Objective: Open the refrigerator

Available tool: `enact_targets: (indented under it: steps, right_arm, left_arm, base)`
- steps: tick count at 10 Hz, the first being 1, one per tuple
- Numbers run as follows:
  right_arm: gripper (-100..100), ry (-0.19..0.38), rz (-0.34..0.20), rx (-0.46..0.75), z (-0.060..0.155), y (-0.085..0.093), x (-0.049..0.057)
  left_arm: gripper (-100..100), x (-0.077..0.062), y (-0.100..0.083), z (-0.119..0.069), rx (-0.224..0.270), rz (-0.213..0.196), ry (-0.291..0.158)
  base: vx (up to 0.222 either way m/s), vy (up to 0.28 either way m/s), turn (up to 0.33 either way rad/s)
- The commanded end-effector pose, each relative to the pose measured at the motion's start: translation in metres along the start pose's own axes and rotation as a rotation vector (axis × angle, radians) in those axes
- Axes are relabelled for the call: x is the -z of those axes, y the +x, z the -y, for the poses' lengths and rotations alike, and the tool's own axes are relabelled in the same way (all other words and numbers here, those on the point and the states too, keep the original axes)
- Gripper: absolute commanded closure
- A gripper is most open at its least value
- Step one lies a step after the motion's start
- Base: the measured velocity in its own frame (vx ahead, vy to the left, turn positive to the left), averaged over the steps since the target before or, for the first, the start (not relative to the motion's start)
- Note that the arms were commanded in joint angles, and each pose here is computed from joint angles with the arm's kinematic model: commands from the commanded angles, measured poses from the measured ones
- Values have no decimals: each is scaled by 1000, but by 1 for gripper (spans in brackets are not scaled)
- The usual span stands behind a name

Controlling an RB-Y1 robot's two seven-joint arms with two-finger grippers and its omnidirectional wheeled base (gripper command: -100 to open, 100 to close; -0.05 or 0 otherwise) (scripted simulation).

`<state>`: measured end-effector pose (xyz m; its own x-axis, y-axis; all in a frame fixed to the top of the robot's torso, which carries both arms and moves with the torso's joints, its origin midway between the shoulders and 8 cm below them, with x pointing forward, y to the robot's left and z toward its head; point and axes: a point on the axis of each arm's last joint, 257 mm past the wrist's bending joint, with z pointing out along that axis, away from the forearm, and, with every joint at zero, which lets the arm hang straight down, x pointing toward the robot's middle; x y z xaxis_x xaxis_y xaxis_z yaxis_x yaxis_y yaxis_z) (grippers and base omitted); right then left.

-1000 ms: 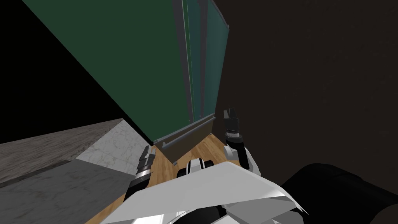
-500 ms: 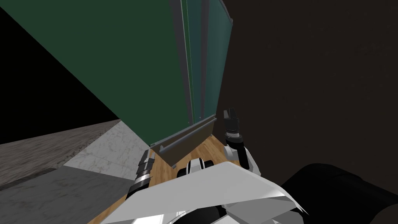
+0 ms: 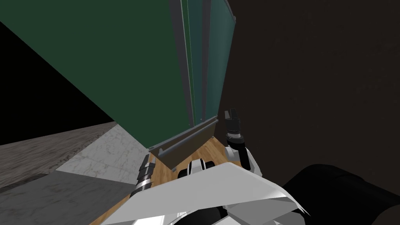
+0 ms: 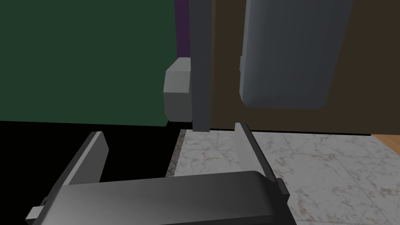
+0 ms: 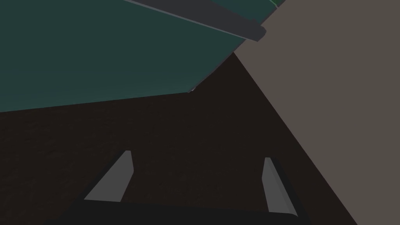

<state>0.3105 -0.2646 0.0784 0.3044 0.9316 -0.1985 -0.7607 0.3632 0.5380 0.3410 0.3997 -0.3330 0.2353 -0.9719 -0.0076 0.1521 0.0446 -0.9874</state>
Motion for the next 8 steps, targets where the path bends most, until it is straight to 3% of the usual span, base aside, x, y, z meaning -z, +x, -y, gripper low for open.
enact_targets:
  steps: [1, 5, 8]
  right_arm:
    - [0, 0, 0, 0, 0, 0, 0]
    - [0, 0, 0, 0, 0, 0, 0]
    - [0, 0, 0, 0, 0, 0, 0]
  left_arm:
    - [-100, 11, -6, -15, 13, 23, -28]
    - [-100, 29, -4, -40, 49, 65, -73]
    - [-100, 48, 10, -62, 104, 108, -113]
  base:
    - [72, -26, 10]
    - [44, -13, 21]
    - [67, -17, 46]
